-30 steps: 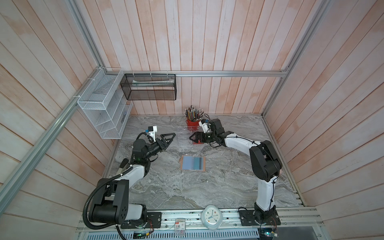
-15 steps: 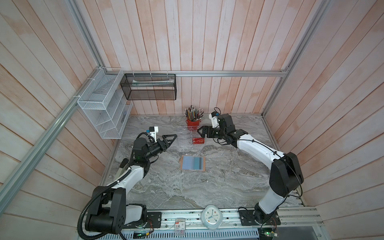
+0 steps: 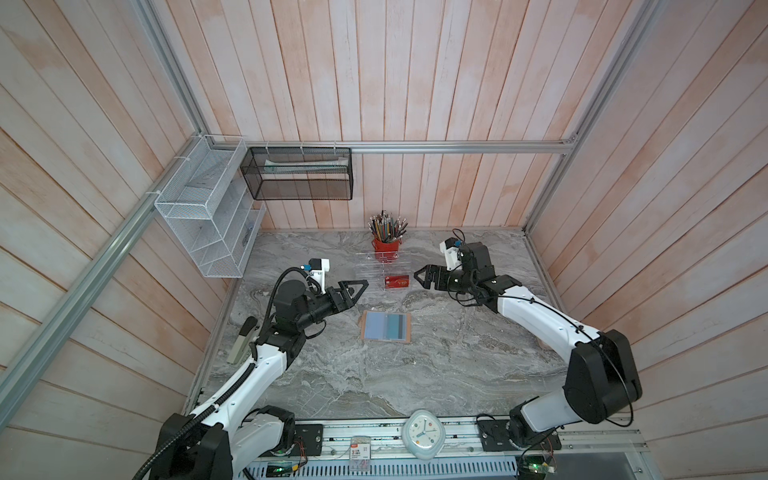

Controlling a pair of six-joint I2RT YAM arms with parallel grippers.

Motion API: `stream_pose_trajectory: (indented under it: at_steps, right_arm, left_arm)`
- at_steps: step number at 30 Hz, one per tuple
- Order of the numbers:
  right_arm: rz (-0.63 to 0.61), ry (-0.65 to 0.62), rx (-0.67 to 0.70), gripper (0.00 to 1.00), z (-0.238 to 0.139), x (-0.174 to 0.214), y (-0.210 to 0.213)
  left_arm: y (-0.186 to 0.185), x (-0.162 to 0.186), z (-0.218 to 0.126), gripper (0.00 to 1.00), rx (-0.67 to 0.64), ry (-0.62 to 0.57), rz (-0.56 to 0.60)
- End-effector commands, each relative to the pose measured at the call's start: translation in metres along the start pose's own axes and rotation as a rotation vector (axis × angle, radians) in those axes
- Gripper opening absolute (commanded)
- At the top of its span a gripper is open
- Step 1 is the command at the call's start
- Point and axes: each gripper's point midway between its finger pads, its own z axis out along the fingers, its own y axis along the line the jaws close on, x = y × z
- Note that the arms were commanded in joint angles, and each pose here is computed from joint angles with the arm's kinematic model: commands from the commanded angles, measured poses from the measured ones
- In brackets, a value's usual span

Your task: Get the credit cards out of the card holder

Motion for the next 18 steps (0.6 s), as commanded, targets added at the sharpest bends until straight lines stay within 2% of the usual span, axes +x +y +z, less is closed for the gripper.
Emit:
stream_pose_trajectory:
  at_steps: [1, 4, 6, 12, 18]
  right_arm:
    - [0.059, -0.004, 0.009, 0.98, -0.015, 0.011, -0.01]
    - [0.164, 0.016, -0.114, 0.98, -0.026, 0.024, -0.014]
    - [0.191, 0.024, -0.161, 0.98, -0.029, 0.031, -0.015]
    - [0.129, 0.087, -0.17, 0.98, -0.023, 0.057, -0.004]
    - [0.114, 0.174, -0.253, 0.98, -0.004, 0.1, 0.028]
  left_arm:
    - [0.012, 0.016, -0.002, 1.0, -0.099, 0.028, 0.025]
    - [0.017, 0.03, -0.004, 1.0, -0.138, 0.049, 0.023]
    - [0.021, 0.037, -0.002, 1.0, -0.163, 0.074, 0.027]
    - [0.044, 0.072, 0.016, 1.0, -0.255, 0.202, -0.019]
    - [0.055, 0.087, 0.039, 1.0, -0.256, 0.26, -0.139]
